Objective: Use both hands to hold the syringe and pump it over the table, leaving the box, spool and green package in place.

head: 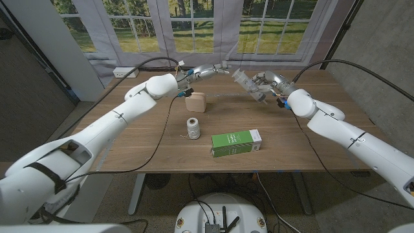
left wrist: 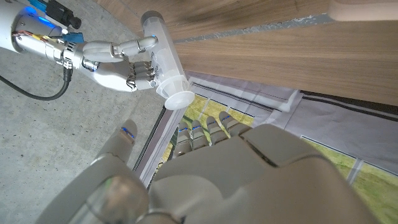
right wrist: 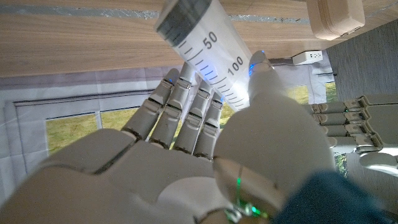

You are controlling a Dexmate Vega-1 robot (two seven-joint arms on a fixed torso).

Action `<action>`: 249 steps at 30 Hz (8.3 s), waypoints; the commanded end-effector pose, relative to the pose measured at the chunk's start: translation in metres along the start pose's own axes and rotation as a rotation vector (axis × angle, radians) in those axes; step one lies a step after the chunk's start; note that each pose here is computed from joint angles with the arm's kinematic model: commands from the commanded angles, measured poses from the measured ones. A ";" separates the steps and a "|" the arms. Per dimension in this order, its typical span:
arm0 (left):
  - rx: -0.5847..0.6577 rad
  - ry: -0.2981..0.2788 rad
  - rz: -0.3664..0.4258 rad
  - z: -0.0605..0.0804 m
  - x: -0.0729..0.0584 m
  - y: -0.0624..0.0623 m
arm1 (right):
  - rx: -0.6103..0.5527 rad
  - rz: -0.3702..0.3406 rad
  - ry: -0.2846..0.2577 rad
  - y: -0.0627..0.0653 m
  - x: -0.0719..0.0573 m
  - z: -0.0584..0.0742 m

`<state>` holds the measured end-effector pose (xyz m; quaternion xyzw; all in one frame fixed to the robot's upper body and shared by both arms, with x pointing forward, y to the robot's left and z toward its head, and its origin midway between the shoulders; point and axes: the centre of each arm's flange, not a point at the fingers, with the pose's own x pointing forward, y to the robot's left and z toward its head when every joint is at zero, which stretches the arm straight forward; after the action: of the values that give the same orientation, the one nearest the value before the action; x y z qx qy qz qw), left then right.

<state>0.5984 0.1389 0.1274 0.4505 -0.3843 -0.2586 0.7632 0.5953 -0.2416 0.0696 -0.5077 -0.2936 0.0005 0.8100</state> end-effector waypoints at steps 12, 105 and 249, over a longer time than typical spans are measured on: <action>0.014 0.050 0.143 0.004 -0.038 0.019 | -0.025 0.024 0.000 0.000 -0.002 -0.001; -0.583 0.267 0.831 -0.144 -0.159 -0.034 | -0.557 0.228 0.071 0.003 0.037 0.021; -0.827 0.260 0.872 -0.175 -0.159 -0.089 | -0.555 0.557 0.162 0.053 0.046 0.007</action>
<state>0.6477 0.3019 -0.0602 -0.0542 -0.3016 0.0106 0.9518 0.6477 -0.1965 0.0482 -0.7685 -0.0783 0.0872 0.6290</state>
